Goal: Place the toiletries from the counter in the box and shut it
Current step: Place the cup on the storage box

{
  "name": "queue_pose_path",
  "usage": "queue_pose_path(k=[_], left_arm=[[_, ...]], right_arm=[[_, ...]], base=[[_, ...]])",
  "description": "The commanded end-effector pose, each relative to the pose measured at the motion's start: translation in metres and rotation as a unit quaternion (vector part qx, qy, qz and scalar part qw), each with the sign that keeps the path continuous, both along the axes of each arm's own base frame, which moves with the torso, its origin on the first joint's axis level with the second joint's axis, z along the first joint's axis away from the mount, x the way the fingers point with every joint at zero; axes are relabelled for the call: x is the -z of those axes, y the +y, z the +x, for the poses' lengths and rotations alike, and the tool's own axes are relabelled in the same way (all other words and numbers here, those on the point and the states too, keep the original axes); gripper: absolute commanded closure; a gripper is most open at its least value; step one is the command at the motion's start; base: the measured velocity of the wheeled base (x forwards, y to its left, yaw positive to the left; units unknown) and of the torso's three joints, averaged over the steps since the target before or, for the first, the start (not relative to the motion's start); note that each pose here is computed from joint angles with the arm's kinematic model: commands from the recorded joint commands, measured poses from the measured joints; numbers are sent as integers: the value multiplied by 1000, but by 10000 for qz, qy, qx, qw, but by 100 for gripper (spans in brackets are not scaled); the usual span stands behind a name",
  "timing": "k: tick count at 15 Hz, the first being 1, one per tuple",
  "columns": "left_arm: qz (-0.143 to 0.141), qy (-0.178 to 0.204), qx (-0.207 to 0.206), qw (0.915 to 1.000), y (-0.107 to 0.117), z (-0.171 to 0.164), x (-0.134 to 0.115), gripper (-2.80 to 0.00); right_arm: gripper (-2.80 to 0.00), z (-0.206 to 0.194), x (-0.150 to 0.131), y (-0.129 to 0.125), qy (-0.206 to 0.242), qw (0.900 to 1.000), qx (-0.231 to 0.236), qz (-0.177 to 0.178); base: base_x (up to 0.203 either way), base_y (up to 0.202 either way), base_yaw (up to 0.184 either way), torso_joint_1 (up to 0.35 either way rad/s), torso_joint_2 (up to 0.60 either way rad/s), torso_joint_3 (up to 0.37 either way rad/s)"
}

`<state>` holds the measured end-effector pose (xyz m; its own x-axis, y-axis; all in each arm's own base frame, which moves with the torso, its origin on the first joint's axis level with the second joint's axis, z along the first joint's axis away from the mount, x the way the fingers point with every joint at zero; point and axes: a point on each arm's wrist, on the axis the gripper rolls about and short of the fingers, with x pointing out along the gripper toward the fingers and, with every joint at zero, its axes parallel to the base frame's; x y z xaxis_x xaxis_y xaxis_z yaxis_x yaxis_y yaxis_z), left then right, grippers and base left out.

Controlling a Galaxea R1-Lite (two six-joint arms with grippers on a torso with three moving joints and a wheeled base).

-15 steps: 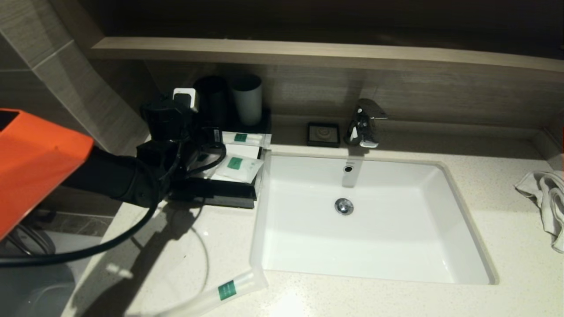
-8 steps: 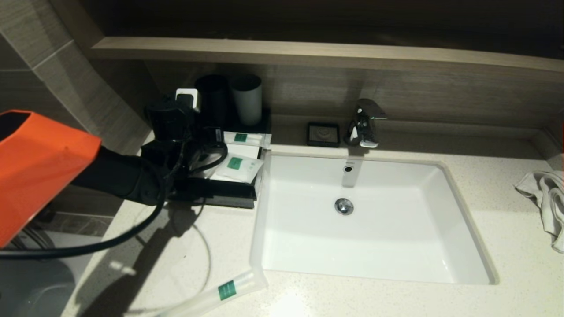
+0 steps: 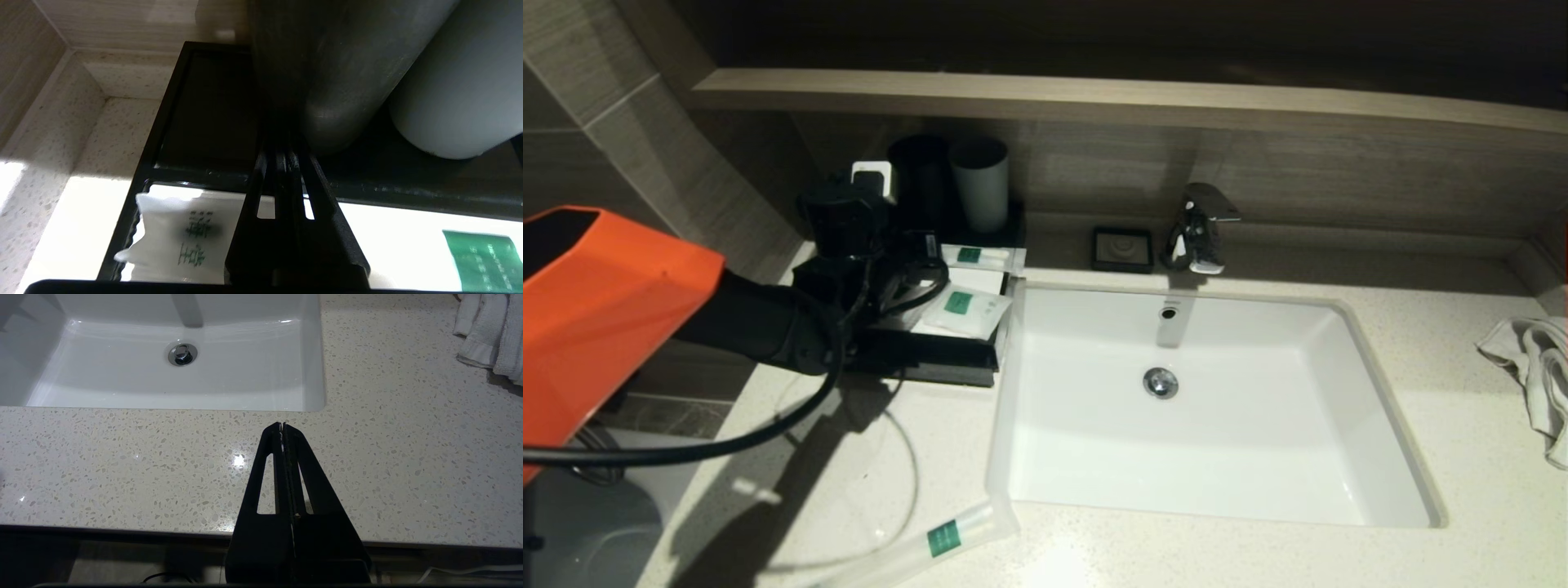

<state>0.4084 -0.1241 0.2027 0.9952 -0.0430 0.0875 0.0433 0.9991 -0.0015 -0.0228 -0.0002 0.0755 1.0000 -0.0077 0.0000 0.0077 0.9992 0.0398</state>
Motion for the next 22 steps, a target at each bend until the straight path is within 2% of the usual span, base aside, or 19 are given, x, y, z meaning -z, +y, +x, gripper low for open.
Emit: queue_pose_path(k=[1, 14, 22], left_arm=[[-9, -13, -21, 10000, 0, 3, 3, 0], [-129, -245, -47, 9996, 2, 6, -4, 0], [-177, -152, -55, 9997, 6, -9, -6, 0]], right_arm=[[0, 0, 0, 0, 0, 10000, 0, 0], [0, 0, 0, 0, 0, 10000, 0, 0], [0, 0, 0, 0, 0, 10000, 0, 0]], base=[[0, 0, 0, 0, 0, 0], [0, 0, 0, 0, 0, 0], [0, 0, 0, 0, 0, 0]])
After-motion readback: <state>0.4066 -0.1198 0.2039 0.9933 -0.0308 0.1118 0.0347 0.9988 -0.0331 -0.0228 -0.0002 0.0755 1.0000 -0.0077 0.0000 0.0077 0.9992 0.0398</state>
